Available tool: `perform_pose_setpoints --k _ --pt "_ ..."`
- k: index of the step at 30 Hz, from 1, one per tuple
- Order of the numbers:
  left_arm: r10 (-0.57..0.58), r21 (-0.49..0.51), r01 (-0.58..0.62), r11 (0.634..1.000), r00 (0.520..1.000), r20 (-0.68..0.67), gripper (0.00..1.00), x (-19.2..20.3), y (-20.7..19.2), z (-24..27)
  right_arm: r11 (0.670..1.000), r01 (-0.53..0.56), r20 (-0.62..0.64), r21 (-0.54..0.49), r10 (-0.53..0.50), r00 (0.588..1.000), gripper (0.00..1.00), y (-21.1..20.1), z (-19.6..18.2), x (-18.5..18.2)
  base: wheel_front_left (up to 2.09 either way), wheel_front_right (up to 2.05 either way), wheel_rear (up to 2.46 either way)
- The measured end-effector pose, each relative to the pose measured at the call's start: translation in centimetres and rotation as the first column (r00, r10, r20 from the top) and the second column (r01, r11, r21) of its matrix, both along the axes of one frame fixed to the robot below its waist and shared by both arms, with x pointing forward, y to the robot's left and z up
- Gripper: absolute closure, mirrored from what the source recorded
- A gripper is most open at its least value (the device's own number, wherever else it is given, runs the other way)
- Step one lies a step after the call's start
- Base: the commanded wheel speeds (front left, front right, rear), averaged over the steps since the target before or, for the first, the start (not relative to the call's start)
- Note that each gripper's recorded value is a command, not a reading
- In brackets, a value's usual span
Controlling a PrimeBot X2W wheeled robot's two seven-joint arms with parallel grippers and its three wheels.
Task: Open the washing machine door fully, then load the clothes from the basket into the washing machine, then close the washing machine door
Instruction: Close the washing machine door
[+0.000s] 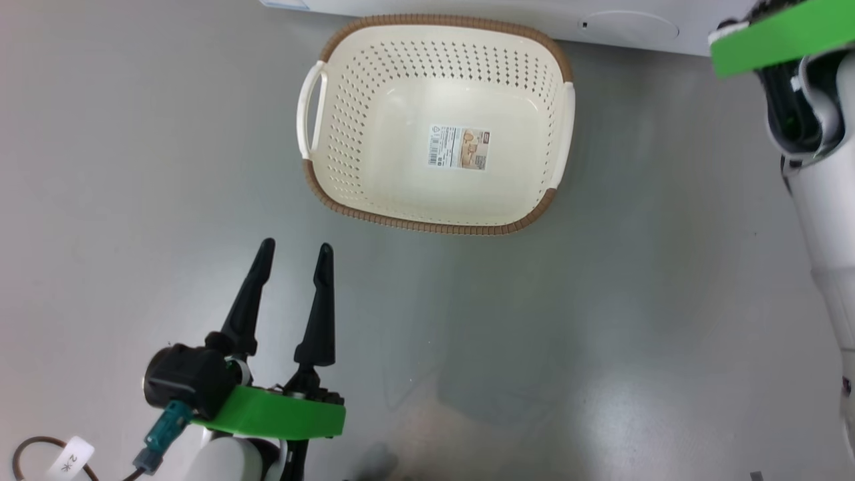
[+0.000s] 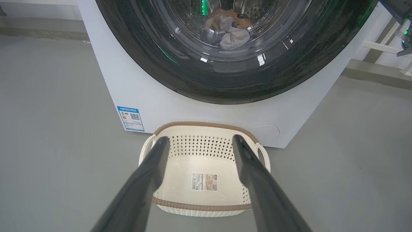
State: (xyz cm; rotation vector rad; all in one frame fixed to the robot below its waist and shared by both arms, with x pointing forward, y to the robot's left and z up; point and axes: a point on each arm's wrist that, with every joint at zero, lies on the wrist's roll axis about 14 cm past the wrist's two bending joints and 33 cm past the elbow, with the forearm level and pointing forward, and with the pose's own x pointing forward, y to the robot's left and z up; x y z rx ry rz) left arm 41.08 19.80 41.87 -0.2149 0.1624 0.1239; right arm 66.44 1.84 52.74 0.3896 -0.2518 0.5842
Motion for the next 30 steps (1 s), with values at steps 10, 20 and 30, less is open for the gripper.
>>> perform_pose_setpoints --k 10,20,30 --pt "-0.019 -0.010 0.018 1.000 1.000 -0.004 0.00 0.9 -0.5 -0.6 1.000 0.011 0.002 0.015 -0.011 1.000 1.00 -0.3 0.3 1.1 0.00 0.00 0.00" --pt "-0.036 -0.005 0.036 0.999 0.999 0.023 0.00 1.3 -0.8 0.1 1.000 0.027 0.014 0.011 -0.027 1.000 1.00 -1.1 1.8 0.7 0.00 0.00 0.00" --pt "-0.026 0.027 0.023 0.999 0.995 0.092 0.00 0.5 0.1 2.9 1.000 0.020 -0.025 -0.020 -0.020 0.999 1.00 -2.3 1.6 -3.6 0.00 0.00 0.00"
